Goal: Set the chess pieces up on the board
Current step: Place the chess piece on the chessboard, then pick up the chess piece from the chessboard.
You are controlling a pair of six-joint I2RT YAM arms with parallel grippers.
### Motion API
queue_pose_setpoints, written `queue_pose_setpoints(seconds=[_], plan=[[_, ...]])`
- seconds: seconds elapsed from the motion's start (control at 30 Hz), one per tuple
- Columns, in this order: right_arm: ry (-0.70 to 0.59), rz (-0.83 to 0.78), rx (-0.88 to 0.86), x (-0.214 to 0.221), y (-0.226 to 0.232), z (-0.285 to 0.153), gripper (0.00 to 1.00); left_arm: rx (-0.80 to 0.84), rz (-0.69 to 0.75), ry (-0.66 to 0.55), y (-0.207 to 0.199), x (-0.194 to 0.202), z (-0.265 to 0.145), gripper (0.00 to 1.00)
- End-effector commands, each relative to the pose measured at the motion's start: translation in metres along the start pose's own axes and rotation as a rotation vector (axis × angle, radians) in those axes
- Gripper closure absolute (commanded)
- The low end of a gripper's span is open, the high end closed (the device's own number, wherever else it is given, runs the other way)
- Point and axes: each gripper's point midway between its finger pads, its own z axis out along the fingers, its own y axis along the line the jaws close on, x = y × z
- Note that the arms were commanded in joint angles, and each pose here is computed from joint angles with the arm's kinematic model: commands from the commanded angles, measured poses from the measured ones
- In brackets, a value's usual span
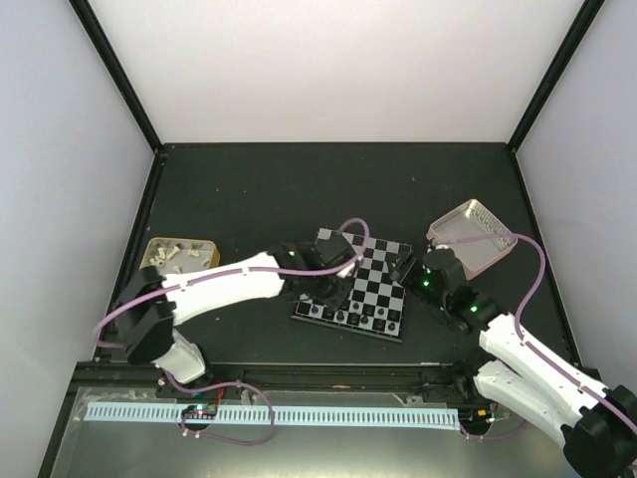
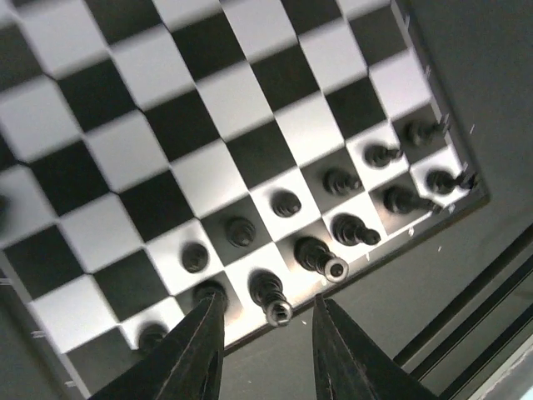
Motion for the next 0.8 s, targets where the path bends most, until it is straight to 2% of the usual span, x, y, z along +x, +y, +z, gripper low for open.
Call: queue_pose_setpoints(seconds=[0.0, 0.23, 0.33, 0.43, 0.53, 0.63, 0.77], plan=[[-0.049, -0.120, 0.031, -0.018, 0.007, -0.005, 0.28, -0.035, -0.072, -0.218, 0.020, -0.035, -0.051, 0.69], [-0.050, -0.271, 0.216, -0.035, -0.012, 0.006, 0.29, -0.125, -0.201, -0.512, 0.070, -0.039, -0.118, 0.67], [0.003, -0.290, 0.271, -0.039, -0.026, 0.019, 0.35, -0.154, -0.266, -0.660, 0.089, -0.031, -0.147, 0.66], [0.070, -0.296, 0.320, -0.038, -0.043, 0.033, 0.43, -0.144, -0.314, -0.841, 0.103, -0.020, -0.177, 0.59], [0.125, -0.328, 0.361, -0.037, -0.052, 0.046, 0.50, -0.129, -0.342, -0.989, 0.116, -0.004, -0.194, 0.47], [0.174, -0.365, 0.418, -0.036, -0.062, 0.058, 0.59, -0.113, -0.363, -1.079, 0.123, 0.008, -0.210, 0.43], [0.173, -0.404, 0.520, -0.045, -0.076, 0.066, 0.60, -0.133, -0.381, -1.091, 0.131, 0.019, -0.214, 0.40]])
